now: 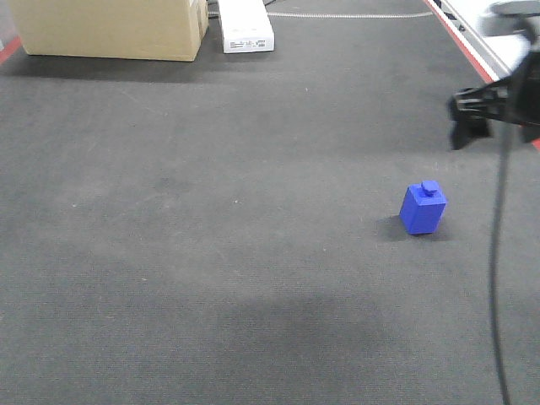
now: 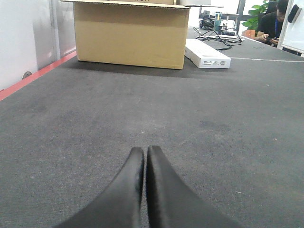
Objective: Pour parts from conveyor to right shelf
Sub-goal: 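Lower the right gripper over the blue block, then close the right gripper on the blue block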
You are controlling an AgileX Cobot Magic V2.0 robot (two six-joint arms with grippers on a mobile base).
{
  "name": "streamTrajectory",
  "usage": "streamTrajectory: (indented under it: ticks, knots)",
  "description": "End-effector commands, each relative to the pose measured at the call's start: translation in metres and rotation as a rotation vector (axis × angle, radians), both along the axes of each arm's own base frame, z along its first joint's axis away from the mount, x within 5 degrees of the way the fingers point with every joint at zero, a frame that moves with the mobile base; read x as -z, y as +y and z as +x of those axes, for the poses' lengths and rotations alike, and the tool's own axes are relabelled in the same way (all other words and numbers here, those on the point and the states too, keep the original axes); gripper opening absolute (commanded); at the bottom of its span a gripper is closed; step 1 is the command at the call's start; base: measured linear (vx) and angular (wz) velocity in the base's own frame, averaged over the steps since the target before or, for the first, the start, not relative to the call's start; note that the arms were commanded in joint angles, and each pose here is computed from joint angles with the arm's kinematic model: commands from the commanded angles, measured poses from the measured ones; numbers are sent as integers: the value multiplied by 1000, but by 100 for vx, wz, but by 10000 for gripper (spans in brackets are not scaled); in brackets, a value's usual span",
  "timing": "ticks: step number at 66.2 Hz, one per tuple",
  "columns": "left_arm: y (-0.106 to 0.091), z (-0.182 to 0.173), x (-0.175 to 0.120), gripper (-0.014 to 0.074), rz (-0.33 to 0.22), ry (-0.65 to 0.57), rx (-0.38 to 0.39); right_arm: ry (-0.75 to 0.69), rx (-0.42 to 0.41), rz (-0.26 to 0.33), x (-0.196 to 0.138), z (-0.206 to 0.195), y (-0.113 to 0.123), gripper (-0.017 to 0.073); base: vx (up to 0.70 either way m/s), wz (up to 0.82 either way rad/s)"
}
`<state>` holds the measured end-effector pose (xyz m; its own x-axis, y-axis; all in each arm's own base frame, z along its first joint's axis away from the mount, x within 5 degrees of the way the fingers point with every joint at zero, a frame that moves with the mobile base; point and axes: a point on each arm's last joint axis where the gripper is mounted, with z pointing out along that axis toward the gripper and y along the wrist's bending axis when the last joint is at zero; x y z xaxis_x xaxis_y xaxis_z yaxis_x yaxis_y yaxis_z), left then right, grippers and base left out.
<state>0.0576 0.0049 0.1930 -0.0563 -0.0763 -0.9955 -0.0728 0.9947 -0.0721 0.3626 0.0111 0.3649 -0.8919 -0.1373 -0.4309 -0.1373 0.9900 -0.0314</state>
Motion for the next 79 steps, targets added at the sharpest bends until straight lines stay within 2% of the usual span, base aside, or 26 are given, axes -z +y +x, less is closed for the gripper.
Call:
streamTrajectory:
  ticks: [1,5,14,34,45,55,60,66,73,77,79]
  knots:
    - [-2,1,-13,-6,2,-70,20,11,-14,-3,-3,18,-2,594,0,0]
    - [-2,1,-13,-6,1,-71,21,31,-19,8,8,32,0,594,0,0]
    - [-2,1,-13,-6,1,-71,21,86,-24,-7,37,57,-1,594,0,0]
    - [-2,1,-13,-6,1,-71,21,217,-56,-27,105,87,-2,594,0,0]
    - [-2,1,-13,-6,1,-71,21,234,-55,-22,127,96,-1,594,0,0]
    - [-2,1,-13,-6,1,-71,21,215,-59,-25,133,101,-1,575,0,0]
    - [-2,1,-13,-6,1,-71,21,189,-58,-24,133,103,-1,526,0,0]
    - [-2,1,-13,-6,1,-71,21,184,-57,-24,133,104,-1,399,0,0]
    - [-2,1,-13,-6,1,-71,21,185,-73,-30,134,104,-1,167,0,0]
    - [-2,1,-13,-6,1,-71,21,192,-80,-33,134,103,-1,1,0,0]
    - [-2,1,-13,-6,1,-71,21,196,-83,-34,133,103,-1,-16,0,0]
